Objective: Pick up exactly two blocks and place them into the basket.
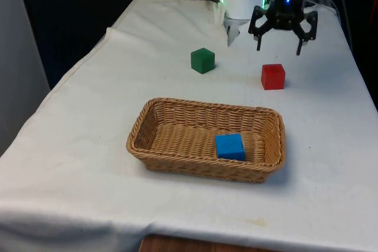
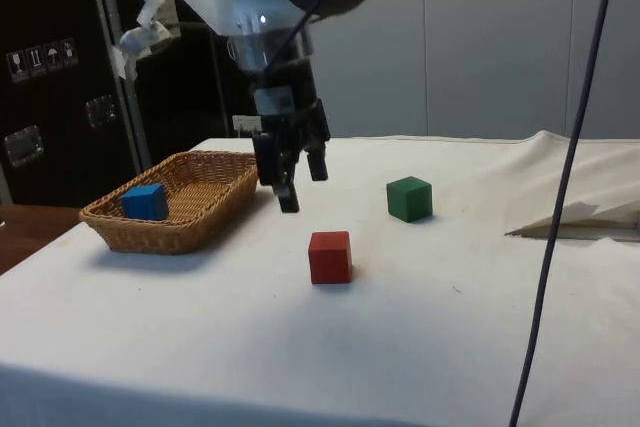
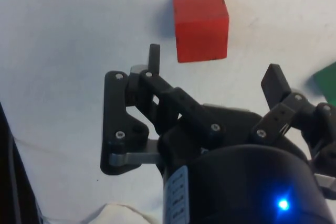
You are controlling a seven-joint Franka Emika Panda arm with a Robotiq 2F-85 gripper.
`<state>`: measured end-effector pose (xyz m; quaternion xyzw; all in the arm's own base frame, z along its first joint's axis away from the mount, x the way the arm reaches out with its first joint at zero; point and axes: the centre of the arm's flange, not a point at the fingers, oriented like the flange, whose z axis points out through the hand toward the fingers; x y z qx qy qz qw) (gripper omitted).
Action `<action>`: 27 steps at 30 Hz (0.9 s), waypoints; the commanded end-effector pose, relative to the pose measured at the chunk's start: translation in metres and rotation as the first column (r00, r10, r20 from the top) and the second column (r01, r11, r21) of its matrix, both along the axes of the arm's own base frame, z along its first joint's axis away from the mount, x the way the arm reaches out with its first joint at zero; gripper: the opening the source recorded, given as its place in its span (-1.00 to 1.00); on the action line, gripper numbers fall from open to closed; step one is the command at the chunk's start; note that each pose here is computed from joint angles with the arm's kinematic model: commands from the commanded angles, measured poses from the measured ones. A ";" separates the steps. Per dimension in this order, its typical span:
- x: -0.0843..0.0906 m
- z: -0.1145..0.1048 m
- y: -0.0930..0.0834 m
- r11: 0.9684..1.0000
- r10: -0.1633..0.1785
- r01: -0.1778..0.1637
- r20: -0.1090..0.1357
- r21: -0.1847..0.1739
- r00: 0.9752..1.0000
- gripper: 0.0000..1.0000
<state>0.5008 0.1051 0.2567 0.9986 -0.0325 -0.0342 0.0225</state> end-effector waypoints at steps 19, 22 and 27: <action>-0.013 -0.061 -0.003 0.999 0.053 -0.053 -0.001 -0.001 0.999 1.00; -0.015 -0.064 -0.003 0.998 0.057 -0.057 -0.003 -0.003 0.998 1.00; -0.016 -0.069 -0.004 0.998 0.059 -0.059 -0.006 -0.007 0.998 1.00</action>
